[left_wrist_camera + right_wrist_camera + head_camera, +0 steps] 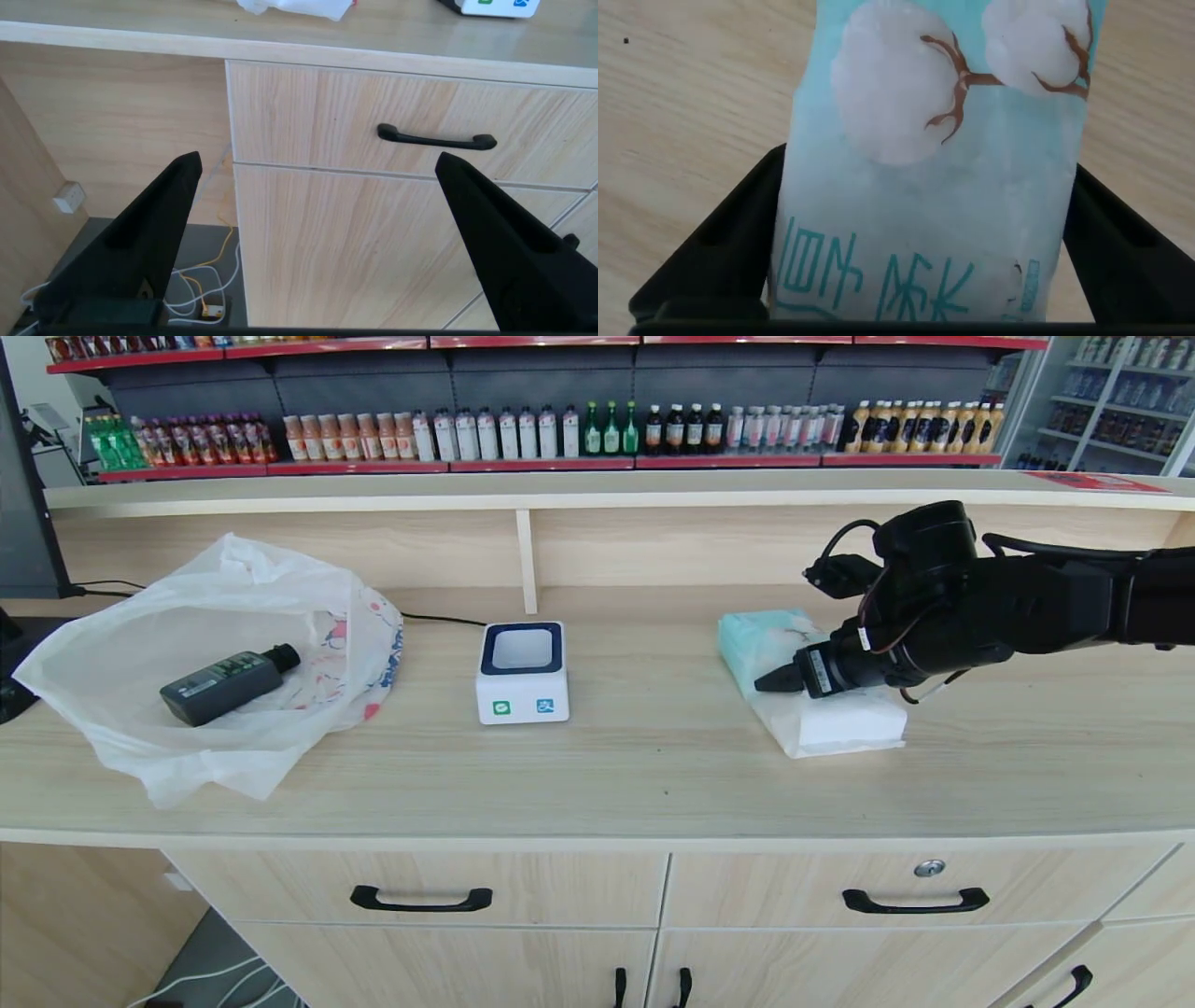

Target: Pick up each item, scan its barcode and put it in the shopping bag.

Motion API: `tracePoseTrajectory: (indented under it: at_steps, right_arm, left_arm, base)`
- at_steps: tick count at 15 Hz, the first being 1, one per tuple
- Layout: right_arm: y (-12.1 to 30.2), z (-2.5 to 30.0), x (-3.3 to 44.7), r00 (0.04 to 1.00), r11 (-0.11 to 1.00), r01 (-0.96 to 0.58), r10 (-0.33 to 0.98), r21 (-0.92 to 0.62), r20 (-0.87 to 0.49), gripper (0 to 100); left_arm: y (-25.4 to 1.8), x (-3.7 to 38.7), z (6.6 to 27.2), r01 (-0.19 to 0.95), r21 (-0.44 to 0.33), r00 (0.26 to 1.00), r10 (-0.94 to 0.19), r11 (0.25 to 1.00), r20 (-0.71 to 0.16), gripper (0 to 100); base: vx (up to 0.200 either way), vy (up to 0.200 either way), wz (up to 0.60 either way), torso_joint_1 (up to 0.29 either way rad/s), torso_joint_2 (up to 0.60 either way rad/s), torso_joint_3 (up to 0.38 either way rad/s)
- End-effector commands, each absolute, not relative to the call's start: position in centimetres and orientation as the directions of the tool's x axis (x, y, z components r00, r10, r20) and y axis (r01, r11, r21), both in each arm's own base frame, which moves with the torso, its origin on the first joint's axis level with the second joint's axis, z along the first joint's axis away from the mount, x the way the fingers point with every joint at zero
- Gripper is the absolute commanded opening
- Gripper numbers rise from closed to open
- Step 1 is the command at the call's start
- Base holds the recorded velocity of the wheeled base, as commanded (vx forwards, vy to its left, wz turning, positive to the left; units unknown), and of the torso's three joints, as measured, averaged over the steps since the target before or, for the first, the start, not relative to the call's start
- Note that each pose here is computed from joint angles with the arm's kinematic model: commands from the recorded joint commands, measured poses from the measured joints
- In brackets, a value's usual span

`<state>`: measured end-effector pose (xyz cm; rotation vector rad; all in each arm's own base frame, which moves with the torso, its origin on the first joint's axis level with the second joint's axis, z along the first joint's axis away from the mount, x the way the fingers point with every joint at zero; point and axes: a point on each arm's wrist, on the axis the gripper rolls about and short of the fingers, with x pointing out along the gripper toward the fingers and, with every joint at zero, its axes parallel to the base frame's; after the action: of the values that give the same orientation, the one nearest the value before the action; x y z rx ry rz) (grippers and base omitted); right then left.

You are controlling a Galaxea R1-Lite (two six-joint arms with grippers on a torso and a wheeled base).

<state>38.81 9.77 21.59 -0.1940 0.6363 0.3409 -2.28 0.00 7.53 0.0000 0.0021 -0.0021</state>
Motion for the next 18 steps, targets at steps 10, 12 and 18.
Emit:
tracePoseTrajectory:
  at_steps: [10,12,18]
  right_arm:
    - [8.9,23.7,38.9,0.781,0.931,-0.359,0.265,-0.060,-0.565,0]
    - [8.5,25.2,37.8,0.795,0.926,-0.374,0.296,-0.045,-0.530,0]
    - [6.8,30.5,27.1,0.814,0.903,-0.429,0.401,0.030,-0.420,0]
  left_arm:
    - [0.0,-2.3,7.5,0.002,0.000,1.000,-0.002,1.000,-0.002,100]
    - [0.0,-2.3,7.5,0.002,0.000,1.000,-0.002,1.000,-0.002,100]
    - [0.0,-2.3,7.5,0.002,0.000,1.000,-0.002,1.000,-0.002,100]
  base:
    - [0.000,0.000,0.00,0.000,0.00,0.000]
    - [0.000,0.000,0.00,0.000,0.00,0.000]
    - [0.000,0.000,0.00,0.000,0.00,0.000]
